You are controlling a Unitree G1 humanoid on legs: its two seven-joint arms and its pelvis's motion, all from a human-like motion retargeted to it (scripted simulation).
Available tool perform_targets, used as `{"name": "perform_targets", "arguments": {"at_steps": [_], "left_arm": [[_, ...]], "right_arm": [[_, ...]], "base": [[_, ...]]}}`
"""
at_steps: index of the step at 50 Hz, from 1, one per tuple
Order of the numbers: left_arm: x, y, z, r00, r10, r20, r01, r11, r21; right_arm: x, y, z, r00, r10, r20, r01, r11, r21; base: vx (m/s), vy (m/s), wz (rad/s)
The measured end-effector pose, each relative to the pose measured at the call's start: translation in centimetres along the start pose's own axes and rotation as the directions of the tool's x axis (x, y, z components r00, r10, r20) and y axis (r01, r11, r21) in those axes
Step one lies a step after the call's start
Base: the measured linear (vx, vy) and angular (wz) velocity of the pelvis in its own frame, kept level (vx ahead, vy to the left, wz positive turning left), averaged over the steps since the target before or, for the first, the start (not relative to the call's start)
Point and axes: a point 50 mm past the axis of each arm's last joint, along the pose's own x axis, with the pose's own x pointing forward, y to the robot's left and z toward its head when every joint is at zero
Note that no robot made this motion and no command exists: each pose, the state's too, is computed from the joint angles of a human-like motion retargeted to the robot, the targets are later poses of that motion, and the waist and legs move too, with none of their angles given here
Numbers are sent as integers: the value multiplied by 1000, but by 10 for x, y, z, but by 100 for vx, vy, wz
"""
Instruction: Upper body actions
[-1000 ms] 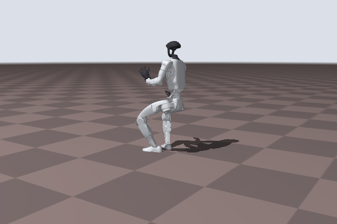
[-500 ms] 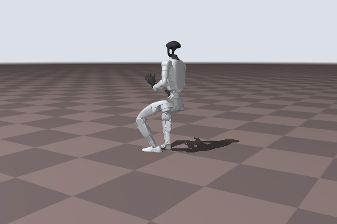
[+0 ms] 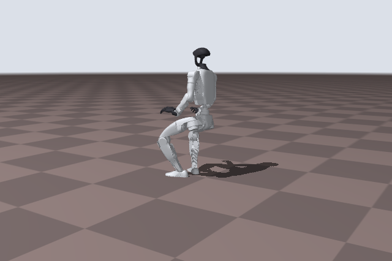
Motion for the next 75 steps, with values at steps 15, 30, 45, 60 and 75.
{"name": "perform_targets", "arguments": {"at_steps": [15, 30, 45, 60, 75], "left_arm": [[12, -15, -1, 972, -225, -64, 225, 974, -21], [12, -22, 3, 937, -338, -86, 337, 941, -26], [7, -21, 2, 959, -262, -112, 257, 965, -60], [9, -18, 5, 959, -258, -118, 254, 966, -54], [60, 20, 29, 995, -101, 12, 100, 995, 26]], "right_arm": [[8, 6, -11, 975, 210, -71, -221, 949, -227], [7, 6, -12, 976, 200, -89, -215, 952, -218], [6, 6, -13, 977, 192, -90, -207, 957, -203], [6, 8, -7, 978, 194, -80, -206, 962, -178], [74, -13, 68, 996, -1, 94, -17, 982, 190]], "base": [[0, 0, 0], [0, 0, 0], [0, 0, 0], [-1, -2, 1], [-3, -7, 16]]}}
